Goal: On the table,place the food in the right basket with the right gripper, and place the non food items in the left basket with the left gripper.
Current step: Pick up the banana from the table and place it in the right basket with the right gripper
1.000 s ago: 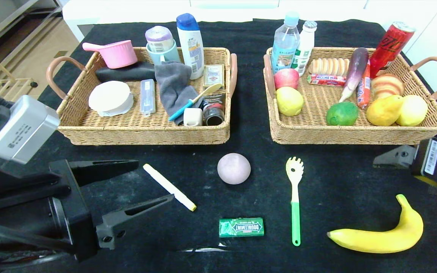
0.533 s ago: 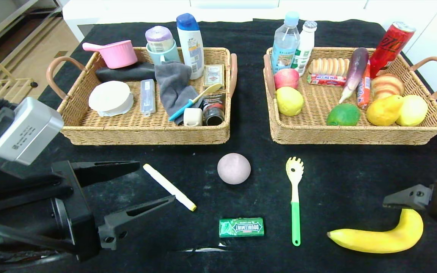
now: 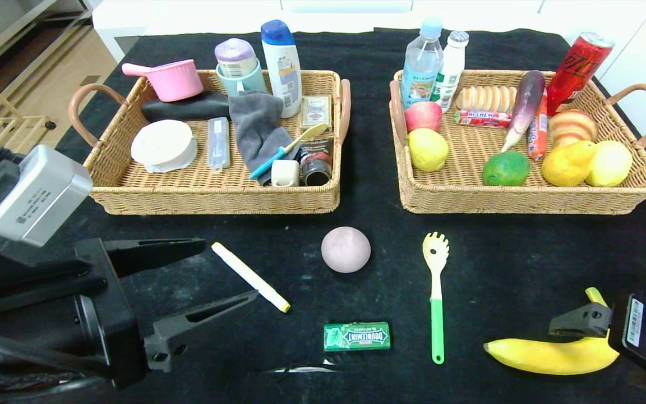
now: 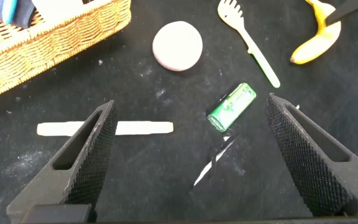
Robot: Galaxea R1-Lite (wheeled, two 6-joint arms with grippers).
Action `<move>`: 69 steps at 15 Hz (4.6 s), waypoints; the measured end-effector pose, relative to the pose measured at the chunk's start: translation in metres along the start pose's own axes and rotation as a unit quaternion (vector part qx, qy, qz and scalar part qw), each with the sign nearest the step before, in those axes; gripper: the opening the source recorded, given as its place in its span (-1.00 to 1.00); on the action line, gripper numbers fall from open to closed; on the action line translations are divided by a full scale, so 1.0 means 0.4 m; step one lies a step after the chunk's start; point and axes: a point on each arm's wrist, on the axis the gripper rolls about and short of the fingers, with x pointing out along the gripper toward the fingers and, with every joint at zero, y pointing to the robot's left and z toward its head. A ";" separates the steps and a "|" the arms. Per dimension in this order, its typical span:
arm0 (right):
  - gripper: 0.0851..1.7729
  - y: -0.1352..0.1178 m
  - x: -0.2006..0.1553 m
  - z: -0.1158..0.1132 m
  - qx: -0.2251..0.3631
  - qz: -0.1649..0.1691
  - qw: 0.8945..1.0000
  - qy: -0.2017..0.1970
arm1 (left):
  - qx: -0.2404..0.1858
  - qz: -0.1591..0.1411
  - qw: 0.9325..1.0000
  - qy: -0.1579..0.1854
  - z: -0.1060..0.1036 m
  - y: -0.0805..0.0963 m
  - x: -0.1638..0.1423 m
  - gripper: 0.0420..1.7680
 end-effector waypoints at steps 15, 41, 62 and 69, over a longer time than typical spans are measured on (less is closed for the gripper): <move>0.71 -0.004 0.092 -0.007 0.002 -0.024 1.000 0.011 | 0.000 -0.002 1.000 0.005 -0.005 0.000 0.003 0.94; -0.32 0.004 0.032 -0.004 -0.033 0.010 0.999 -0.001 | 0.004 -0.008 1.000 0.010 -0.012 -0.006 0.006 0.94; -0.32 0.298 -0.117 0.303 -0.043 0.175 0.963 -0.200 | 0.004 -0.009 1.000 0.011 -0.014 -0.006 0.006 0.94; -0.32 0.361 -0.038 0.375 -0.031 0.199 0.936 -0.289 | 0.008 -0.008 1.000 0.006 -0.012 -0.007 -0.001 0.94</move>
